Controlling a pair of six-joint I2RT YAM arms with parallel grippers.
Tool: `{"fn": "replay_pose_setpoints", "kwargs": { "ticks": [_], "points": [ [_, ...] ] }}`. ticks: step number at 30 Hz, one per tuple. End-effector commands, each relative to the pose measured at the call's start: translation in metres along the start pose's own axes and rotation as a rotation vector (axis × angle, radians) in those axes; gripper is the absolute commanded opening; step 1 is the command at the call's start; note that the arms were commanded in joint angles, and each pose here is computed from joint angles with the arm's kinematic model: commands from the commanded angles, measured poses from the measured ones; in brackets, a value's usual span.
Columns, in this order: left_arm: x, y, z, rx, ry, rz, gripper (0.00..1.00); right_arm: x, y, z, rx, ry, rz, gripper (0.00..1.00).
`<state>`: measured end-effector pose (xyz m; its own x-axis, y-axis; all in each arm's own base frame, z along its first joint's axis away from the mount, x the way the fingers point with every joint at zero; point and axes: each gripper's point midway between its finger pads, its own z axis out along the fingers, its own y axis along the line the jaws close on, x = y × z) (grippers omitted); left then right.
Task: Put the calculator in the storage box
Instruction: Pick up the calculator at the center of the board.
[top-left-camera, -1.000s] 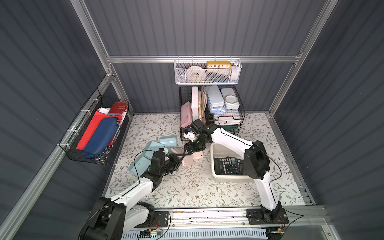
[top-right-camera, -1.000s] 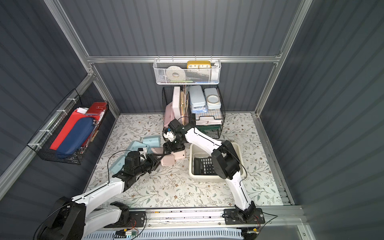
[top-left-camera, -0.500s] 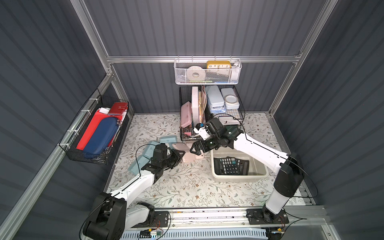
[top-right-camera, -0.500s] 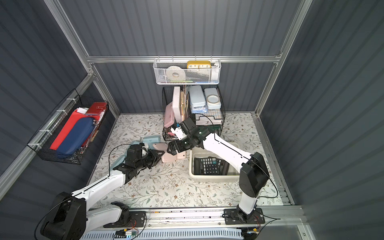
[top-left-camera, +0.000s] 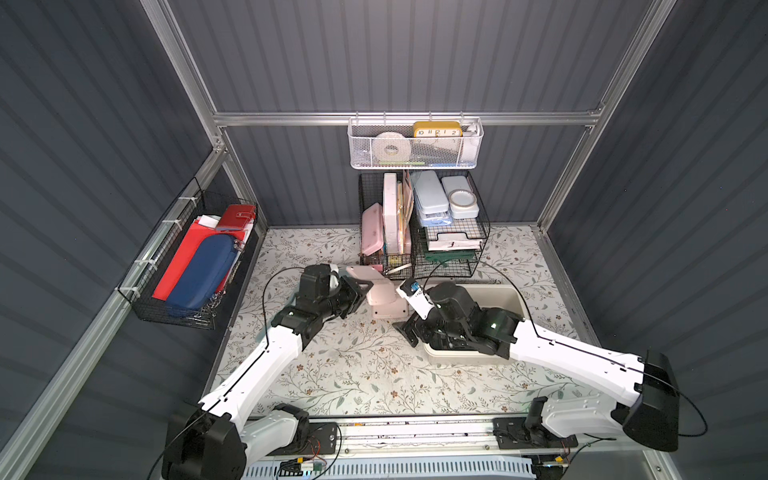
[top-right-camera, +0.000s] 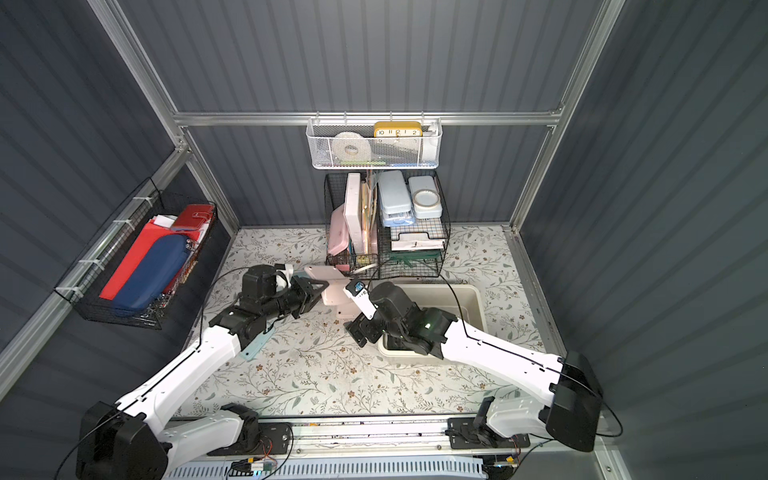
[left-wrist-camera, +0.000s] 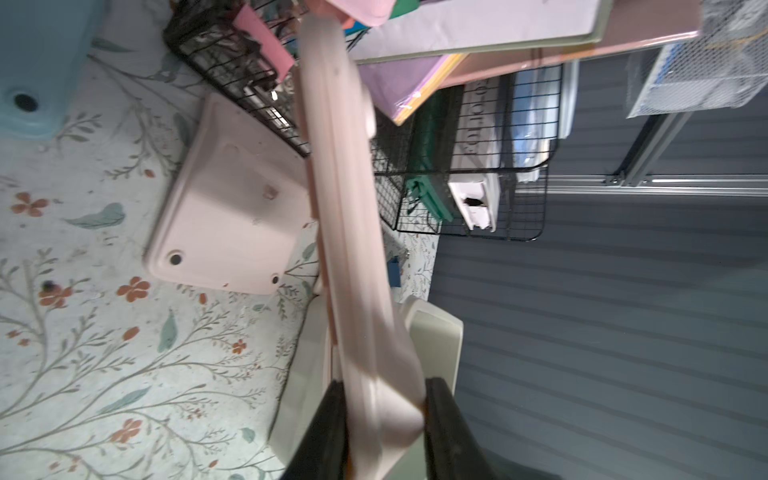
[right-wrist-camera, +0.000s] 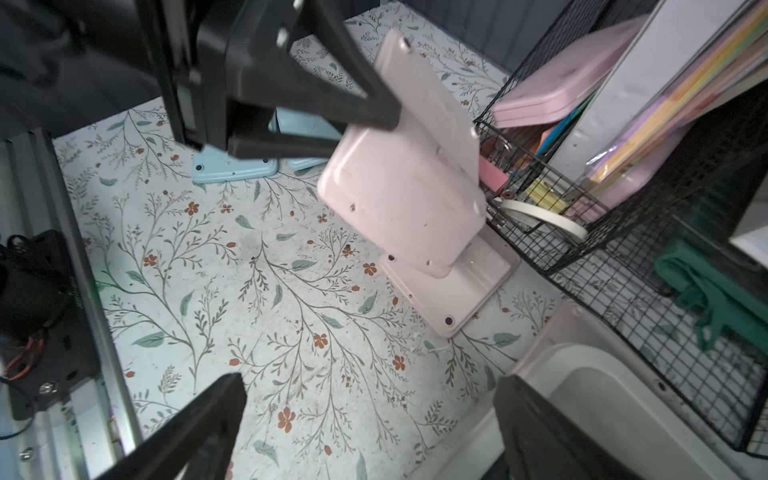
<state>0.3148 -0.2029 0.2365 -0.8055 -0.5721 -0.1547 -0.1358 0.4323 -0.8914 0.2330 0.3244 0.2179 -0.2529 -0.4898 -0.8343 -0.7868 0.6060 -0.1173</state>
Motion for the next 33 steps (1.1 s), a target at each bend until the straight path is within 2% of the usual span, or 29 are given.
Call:
{"fn": "replay_pose_setpoints", "kwargs": {
  "ticks": [1,2,7,10,12,18,23,27,33],
  "points": [
    [0.004,-0.034,-0.01,0.032,0.065,-0.039,0.11,-0.032,-0.012,-0.015,0.189,-0.199,-0.182,0.99],
    [0.004,-0.04,-0.01,0.034,0.077,-0.056,0.11,-0.04,-0.014,-0.025,0.225,-0.24,-0.205,0.99],
    [0.015,-0.054,-0.006,0.033,0.196,-0.146,0.11,-0.046,-0.027,-0.033,0.38,-0.264,-0.308,0.99],
    [0.024,-0.057,-0.003,0.04,0.247,-0.201,0.11,-0.052,-0.036,-0.036,0.461,-0.269,-0.346,0.93],
    [0.03,-0.058,-0.002,0.041,0.275,-0.232,0.11,-0.047,-0.039,-0.025,0.498,-0.233,-0.386,0.89],
    [0.04,-0.065,0.002,0.035,0.314,-0.279,0.11,-0.044,-0.033,-0.017,0.492,-0.222,-0.433,0.85],
    [0.041,-0.07,0.006,0.027,0.326,-0.28,0.09,-0.04,-0.033,-0.011,0.506,-0.204,-0.449,0.89],
    [0.045,-0.071,0.01,0.019,0.338,-0.287,0.09,-0.036,-0.045,0.002,0.611,-0.133,-0.482,0.78],
    [0.047,-0.079,0.008,0.024,0.342,-0.284,0.08,-0.039,-0.048,0.011,0.663,-0.145,-0.482,0.64]
  ]
}}
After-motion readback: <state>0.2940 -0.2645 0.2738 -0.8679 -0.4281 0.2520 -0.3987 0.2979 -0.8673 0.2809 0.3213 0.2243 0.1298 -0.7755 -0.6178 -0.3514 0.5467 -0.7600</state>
